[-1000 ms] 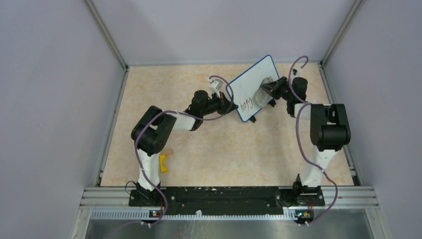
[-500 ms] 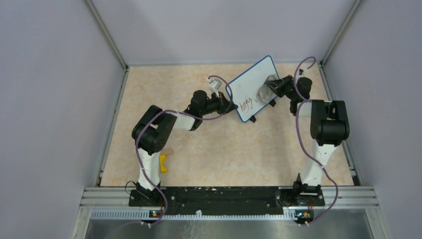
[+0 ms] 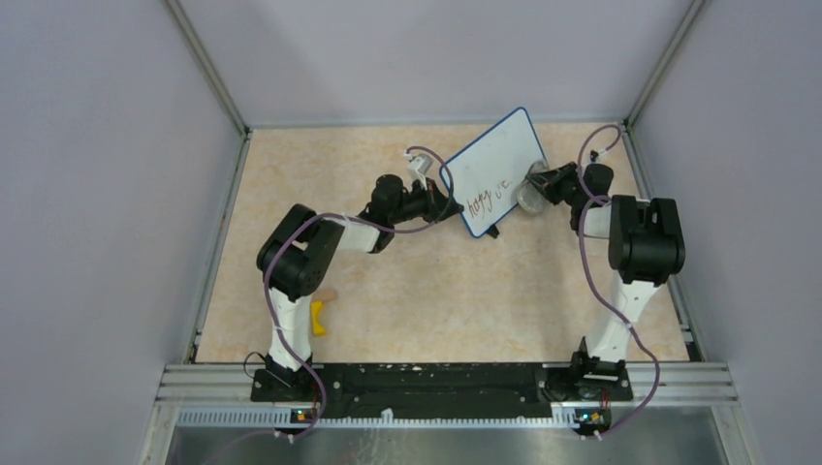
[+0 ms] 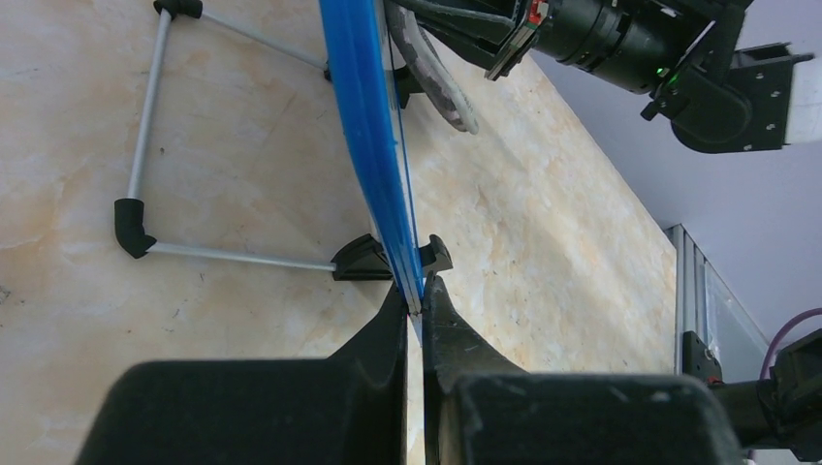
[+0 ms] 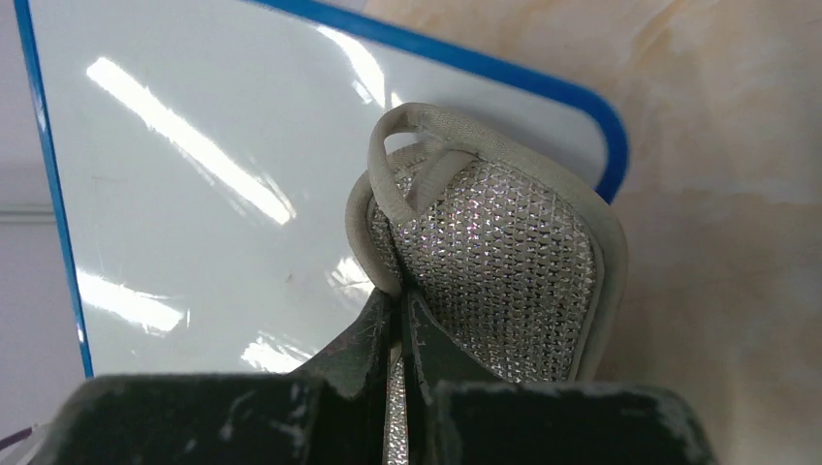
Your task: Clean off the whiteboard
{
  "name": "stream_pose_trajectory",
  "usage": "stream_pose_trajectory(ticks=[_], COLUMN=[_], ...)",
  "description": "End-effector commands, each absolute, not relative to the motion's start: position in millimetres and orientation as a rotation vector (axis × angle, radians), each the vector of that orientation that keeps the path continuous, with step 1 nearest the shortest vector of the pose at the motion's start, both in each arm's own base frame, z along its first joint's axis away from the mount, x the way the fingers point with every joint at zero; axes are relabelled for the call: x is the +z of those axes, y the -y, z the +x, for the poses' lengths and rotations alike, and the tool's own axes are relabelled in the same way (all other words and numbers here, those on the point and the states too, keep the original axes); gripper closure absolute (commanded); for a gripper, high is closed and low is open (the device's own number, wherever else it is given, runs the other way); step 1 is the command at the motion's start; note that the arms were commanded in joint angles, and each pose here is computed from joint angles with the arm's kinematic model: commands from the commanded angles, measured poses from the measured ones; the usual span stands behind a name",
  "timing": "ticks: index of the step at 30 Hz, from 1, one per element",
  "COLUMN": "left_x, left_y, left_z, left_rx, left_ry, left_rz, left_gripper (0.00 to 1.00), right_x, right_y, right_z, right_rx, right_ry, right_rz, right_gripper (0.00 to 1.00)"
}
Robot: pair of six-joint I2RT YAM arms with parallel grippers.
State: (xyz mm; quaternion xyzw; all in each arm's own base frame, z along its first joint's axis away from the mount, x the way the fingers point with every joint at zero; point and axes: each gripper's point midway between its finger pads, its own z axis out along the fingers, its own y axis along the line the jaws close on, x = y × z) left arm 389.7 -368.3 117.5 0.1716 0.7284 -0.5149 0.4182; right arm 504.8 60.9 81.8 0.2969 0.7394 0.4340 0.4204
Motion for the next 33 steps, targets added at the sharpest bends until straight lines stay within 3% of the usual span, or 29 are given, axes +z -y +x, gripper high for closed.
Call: stream_pose_trajectory(ticks=[1, 6, 10, 23, 33], left_x=[73, 72, 73, 73, 71], left_y=[370, 370, 369, 369, 368], left_z=[375, 375, 375, 374, 372], left_rx=[-1.295, -1.293, -1.289, -1.299, -1.307], left_ry=[-1.972, -1.983, -1.986, -1.988, -2.000], left_rz=[0.485, 0.484, 0.484, 0.489, 0.477], left_gripper=[1.00, 1.00, 1.00, 1.00, 1.00], right_x=[138, 184, 179, 53, 118], right_y=[-134, -163, -150, -68, -124], right_z=[494, 497, 514, 489, 486], right_rx=[1.153, 1.214, 1.204, 1.131, 1.188], right_ry=[-1.882, -1.793, -1.781, -1.899, -1.877], right_rz=[0.482, 0.384, 0.436, 0.773, 0.561], right_gripper=[1.00, 1.00, 1.00, 1.00, 1.00])
